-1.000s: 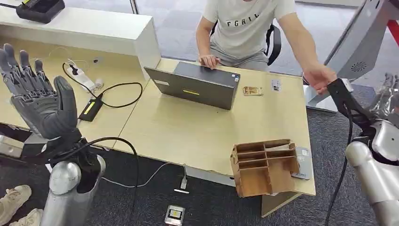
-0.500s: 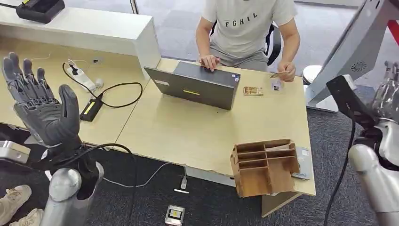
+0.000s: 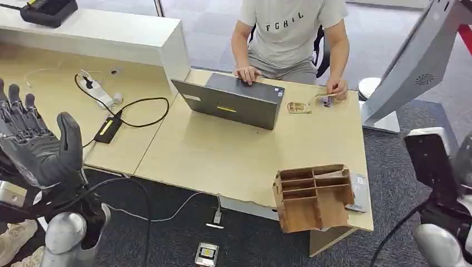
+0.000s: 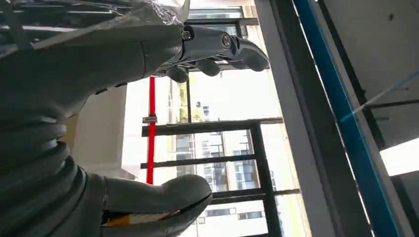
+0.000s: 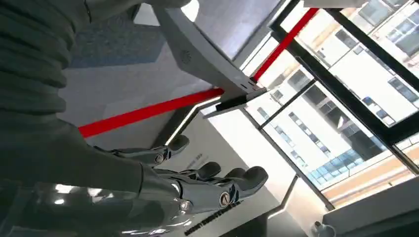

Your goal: Pass the card to the sensor for recognition and then transmit it.

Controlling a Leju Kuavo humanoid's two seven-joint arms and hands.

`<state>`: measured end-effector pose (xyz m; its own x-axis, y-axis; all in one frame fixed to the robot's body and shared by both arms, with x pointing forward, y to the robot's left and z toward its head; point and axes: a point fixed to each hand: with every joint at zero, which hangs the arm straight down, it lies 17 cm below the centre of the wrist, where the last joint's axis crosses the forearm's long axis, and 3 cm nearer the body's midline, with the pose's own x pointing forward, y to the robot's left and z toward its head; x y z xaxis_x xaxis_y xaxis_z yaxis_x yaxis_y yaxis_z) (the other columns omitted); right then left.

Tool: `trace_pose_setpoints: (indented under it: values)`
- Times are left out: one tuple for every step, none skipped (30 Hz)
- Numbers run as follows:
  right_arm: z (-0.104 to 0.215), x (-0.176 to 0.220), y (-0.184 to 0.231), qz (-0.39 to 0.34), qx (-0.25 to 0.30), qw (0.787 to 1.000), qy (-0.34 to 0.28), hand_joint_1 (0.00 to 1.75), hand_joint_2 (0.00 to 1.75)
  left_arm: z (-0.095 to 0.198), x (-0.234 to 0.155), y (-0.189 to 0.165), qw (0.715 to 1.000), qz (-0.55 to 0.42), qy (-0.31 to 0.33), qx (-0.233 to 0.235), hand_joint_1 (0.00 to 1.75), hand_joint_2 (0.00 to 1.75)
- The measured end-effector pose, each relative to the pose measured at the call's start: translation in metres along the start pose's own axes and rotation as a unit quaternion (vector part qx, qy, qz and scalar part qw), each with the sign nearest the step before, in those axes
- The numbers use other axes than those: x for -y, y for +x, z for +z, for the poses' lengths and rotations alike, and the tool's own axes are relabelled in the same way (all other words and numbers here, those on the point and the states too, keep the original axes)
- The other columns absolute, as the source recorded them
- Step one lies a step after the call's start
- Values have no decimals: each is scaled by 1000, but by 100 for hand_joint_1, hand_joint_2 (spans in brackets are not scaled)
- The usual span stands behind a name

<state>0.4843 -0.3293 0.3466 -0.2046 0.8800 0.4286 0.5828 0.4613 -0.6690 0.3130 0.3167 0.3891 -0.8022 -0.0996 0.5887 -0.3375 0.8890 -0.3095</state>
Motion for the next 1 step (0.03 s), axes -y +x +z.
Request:
trace_pose_setpoints:
  values:
    - [7, 5, 2, -12, 2, 1000, -7, 0, 175, 1, -1, 0, 1000, -1, 0, -1, 0, 175]
